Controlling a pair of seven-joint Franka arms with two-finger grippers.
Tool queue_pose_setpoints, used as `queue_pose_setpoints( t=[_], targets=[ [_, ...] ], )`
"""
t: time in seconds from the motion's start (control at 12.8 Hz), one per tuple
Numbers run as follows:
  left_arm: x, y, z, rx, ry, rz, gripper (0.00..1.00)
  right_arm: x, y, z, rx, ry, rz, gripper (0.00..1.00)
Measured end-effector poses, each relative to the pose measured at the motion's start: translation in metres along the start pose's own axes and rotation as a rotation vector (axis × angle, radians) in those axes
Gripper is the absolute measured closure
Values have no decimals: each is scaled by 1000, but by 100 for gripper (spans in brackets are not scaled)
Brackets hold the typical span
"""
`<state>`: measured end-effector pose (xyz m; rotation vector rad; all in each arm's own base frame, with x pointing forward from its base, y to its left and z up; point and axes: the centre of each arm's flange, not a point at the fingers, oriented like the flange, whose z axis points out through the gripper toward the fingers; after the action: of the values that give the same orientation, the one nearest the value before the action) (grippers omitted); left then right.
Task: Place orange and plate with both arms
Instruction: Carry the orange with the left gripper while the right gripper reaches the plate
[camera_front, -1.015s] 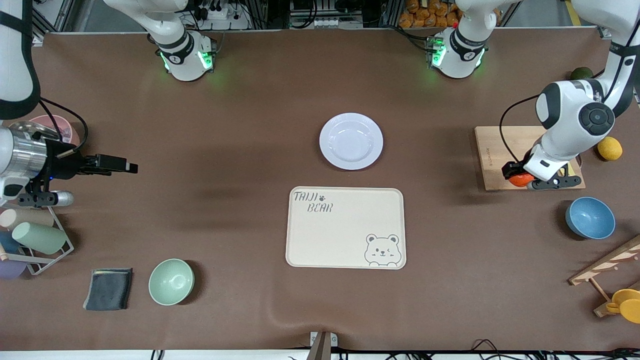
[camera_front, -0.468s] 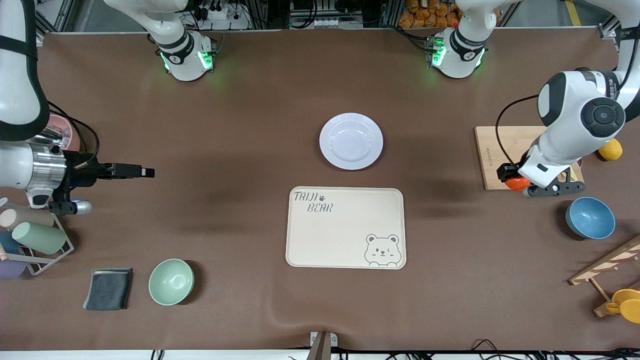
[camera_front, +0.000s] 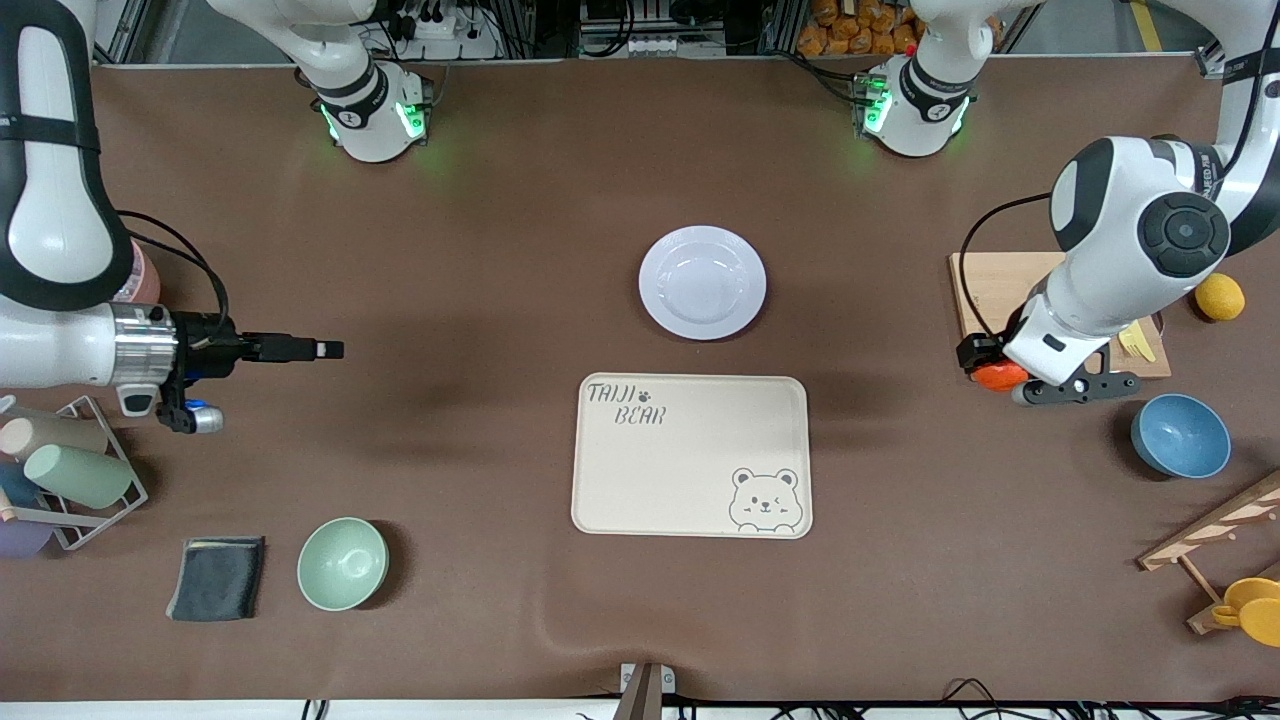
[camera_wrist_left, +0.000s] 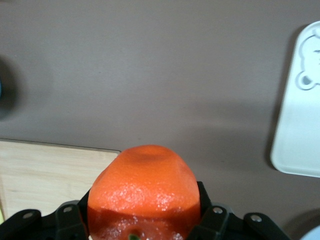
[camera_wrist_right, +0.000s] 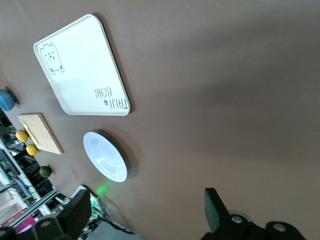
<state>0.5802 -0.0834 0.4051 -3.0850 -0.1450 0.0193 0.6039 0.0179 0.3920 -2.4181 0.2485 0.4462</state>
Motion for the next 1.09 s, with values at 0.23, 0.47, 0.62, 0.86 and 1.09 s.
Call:
queue_pose_setpoints(
  t=[0.23,0.47,0.62,0.86,1.09],
  targets=[
    [-2,58,-12,-6,-20,-49,26,1,10,21,67,-29,38,0],
    [-6,122,-7,-21,-40,-103,26,1,13,31,92,-39,52,0],
    [-9,162,0,-36,-50,-139,26,0,17,47,184,-50,61,0],
    [-19,225,16,-53,-75,-186,26,0,39,75,225,-22,23,0],
    [-39,284,39,-54,-110,-218,26,-2,38,103,250,5,-17,0]
  ],
)
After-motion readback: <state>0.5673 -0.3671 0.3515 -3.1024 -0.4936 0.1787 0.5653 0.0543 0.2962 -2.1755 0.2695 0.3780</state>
